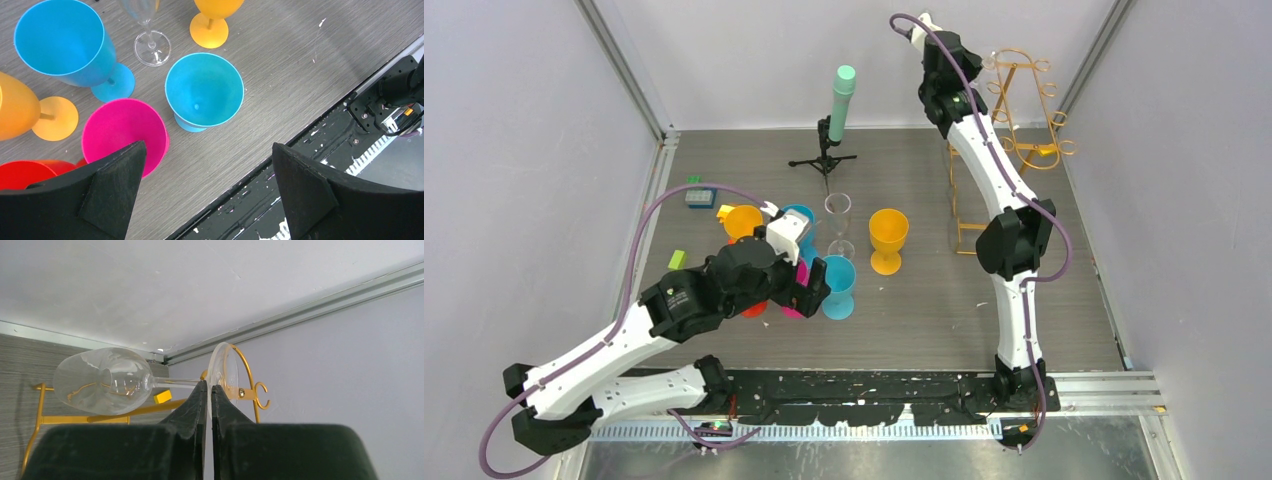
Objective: Take the wine glass off the wine glass rack
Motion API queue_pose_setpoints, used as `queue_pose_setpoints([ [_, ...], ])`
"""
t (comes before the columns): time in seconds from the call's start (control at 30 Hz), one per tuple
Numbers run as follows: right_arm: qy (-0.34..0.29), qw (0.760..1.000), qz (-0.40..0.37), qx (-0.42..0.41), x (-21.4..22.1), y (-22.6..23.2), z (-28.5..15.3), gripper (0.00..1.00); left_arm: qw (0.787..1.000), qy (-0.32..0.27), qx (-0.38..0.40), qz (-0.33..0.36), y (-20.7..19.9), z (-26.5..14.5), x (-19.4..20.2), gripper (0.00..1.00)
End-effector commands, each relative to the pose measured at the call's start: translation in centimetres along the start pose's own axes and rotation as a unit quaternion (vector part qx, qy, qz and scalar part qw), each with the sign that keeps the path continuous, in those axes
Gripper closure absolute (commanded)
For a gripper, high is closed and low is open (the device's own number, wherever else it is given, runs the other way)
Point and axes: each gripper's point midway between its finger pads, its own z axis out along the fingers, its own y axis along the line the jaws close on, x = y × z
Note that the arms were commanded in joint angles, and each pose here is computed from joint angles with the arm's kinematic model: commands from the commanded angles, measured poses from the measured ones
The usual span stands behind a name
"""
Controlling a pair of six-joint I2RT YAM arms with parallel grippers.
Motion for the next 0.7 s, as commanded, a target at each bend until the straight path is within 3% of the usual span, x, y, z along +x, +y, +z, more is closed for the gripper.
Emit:
queue_pose_setpoints([
  [0.0, -0.018, 0.999, 0.033, 0.039, -1.5, -5.0, -1.9, 1.0, 1.0, -0.025, 0.009, -0.001, -0.5, -0.2, -1.5, 0.0],
  [0.67, -0.053, 0.996, 0.054, 0.051, -4.2, -7.7, -4.6, 1.0, 0.999, -0.034, -0.013, 0.004, 0.4, -0.5, -1.8, 0.0],
])
